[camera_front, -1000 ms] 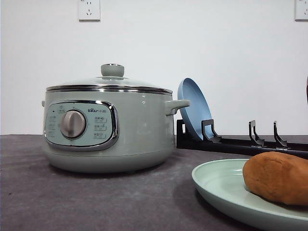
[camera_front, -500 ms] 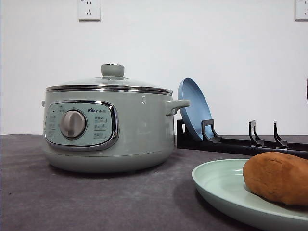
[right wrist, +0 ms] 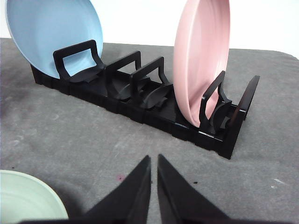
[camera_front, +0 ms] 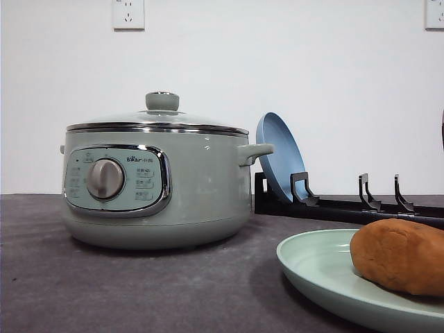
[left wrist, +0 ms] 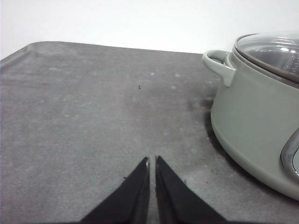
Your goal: Transfer potato from steamer to green plate
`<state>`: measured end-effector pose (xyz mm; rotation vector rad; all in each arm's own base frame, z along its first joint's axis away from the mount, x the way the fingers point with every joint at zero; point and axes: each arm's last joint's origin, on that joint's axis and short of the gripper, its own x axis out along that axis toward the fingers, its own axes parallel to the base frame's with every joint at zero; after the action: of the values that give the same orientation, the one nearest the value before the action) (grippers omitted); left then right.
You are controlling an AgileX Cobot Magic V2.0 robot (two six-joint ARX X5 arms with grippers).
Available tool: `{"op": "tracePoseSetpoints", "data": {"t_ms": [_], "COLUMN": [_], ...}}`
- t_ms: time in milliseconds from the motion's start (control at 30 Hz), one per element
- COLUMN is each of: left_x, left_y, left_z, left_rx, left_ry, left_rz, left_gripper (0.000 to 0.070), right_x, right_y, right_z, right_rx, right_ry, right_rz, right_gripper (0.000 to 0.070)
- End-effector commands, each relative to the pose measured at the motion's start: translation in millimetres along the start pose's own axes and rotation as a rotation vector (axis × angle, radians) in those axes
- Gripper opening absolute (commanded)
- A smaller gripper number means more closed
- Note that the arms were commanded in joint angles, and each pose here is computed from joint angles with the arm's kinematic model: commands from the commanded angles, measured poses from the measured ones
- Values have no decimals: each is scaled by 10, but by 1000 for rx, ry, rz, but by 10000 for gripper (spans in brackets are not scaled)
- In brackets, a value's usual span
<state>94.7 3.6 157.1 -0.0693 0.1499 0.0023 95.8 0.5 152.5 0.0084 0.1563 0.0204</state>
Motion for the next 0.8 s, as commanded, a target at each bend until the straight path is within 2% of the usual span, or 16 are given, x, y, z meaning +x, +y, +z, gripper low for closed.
{"op": "tracePoseSetpoints", "data": {"t_ms": [0,367,767], "left_x": [20,21,21], "left_y": [3,-49,-49], "left_z": [-75,-79,-79], "left_rx": [15,24,24], "left_ry": [28,32,32], "left_rz": [-2,-55,-56], "left_gripper": [17,17,17], "right_x": [4,4,4], "right_y": [-3,-3,-3], "right_z": [-2,-2,-2], "right_rx": [7,7,7], "right_ry": [-10,-10,-10], "right_rz": [-5,-5,-5], "right_gripper": [14,14,13]}}
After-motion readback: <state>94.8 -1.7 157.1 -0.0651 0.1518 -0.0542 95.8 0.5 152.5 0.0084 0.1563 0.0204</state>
